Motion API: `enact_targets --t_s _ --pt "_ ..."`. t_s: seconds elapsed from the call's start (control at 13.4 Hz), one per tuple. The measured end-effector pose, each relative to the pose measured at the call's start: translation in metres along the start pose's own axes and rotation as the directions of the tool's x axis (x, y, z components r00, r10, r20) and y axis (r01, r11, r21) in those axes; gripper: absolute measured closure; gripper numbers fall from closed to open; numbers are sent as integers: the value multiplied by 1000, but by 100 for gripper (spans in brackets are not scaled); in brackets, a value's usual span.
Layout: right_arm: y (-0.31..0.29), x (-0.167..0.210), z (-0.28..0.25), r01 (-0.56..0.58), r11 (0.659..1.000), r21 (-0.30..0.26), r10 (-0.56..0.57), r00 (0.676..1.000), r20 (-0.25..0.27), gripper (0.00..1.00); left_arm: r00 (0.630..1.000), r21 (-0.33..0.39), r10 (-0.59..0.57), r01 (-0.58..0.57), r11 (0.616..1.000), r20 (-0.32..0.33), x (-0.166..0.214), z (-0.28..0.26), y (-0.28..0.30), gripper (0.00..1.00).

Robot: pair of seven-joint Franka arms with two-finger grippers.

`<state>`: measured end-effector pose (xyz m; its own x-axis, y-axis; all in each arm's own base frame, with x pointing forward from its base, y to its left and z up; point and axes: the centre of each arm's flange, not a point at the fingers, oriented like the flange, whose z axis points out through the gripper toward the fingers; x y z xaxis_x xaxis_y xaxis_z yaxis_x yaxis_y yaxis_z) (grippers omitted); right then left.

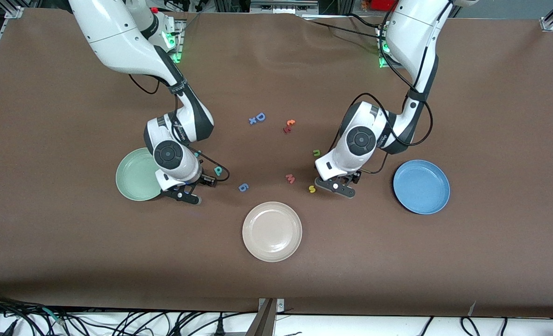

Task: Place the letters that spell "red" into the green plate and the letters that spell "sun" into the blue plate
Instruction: 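Reach the right gripper to the orange e while the left gripper reaches yellow u, then carry the orange e to the green plate while the left gripper grasps yellow u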

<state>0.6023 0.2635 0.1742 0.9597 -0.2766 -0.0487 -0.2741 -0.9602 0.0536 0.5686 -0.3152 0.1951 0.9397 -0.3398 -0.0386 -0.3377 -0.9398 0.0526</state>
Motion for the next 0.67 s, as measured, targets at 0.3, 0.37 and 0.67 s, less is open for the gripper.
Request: enact_targets --t_s 0.3,0.37,0.67 --pt "-1 -1 1 -20 1000 7 20 1000 -8 25 1000 3 3 -3 1000 -6 -18 7 0 0" --pt "-1 -1 1 -22 1000 8 22 1000 -8 26 1000 4 5 -5 1000 -11 -22 9 1 0" --pt "-6 -5 0 -35 999 16 35 999 -9 36 999 11 19 -19 1000 -29 -41 25 9 0"
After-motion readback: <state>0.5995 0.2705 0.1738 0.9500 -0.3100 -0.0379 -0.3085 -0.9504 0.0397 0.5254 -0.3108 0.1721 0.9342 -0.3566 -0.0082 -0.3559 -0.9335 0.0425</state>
